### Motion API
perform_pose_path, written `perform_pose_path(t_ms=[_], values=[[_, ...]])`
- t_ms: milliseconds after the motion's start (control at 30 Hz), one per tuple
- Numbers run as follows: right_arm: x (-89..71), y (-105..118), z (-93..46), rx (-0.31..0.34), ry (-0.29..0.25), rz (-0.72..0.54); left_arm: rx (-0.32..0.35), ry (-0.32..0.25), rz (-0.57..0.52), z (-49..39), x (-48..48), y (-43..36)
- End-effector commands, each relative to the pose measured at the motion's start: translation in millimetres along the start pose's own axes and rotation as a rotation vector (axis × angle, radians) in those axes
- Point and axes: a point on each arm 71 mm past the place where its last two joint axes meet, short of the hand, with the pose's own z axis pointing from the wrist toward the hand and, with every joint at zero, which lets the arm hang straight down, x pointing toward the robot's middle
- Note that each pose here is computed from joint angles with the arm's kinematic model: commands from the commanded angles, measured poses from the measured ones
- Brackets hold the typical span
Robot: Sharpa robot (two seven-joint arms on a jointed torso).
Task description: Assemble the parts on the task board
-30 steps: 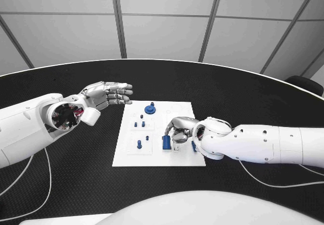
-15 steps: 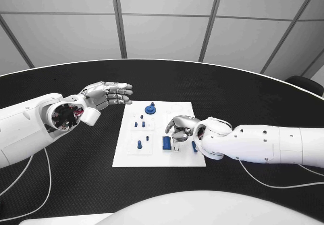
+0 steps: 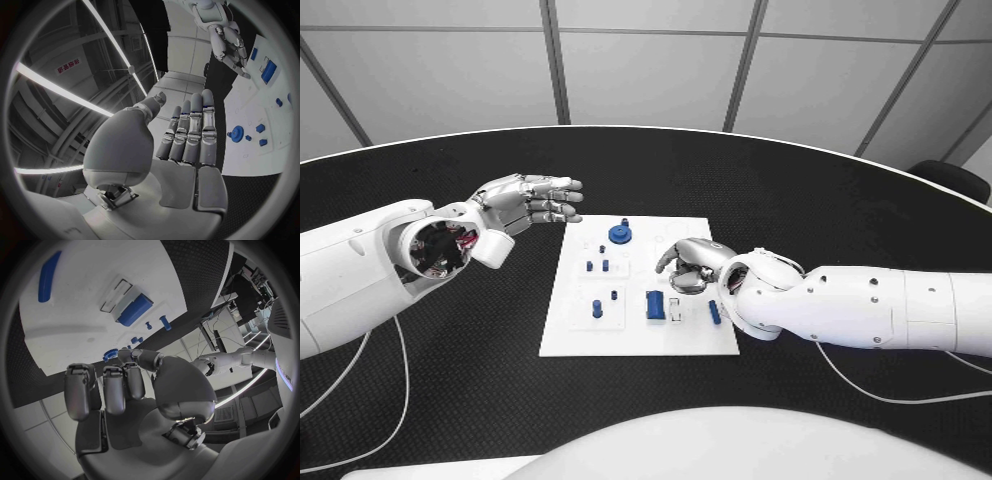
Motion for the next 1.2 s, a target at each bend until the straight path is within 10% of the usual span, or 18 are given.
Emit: perform_pose_path(t_ms=[33, 333, 567, 1200], values=[[-6.7, -6.7, -6.4, 0.018, -0.048, 0.013, 0.004, 0.000, 0.000, 0.1, 0.2, -0.2], [-26.3, -36.0, -42.3, 0.097, -0.136, 0.072, 0.016, -0.010, -0.004, -2.0, -1.7, 1.7], [-9.7, -62.1, -68.7, 0.202, -0.108, 0.095, 0.016, -0.014, -0.010, -3.7, -3.0, 6.3], [41.2, -81.0, -71.0, 0.331, -0.089, 0.125, 0.015, -0.019, -0.016, -8.1, -5.9, 10.7]])
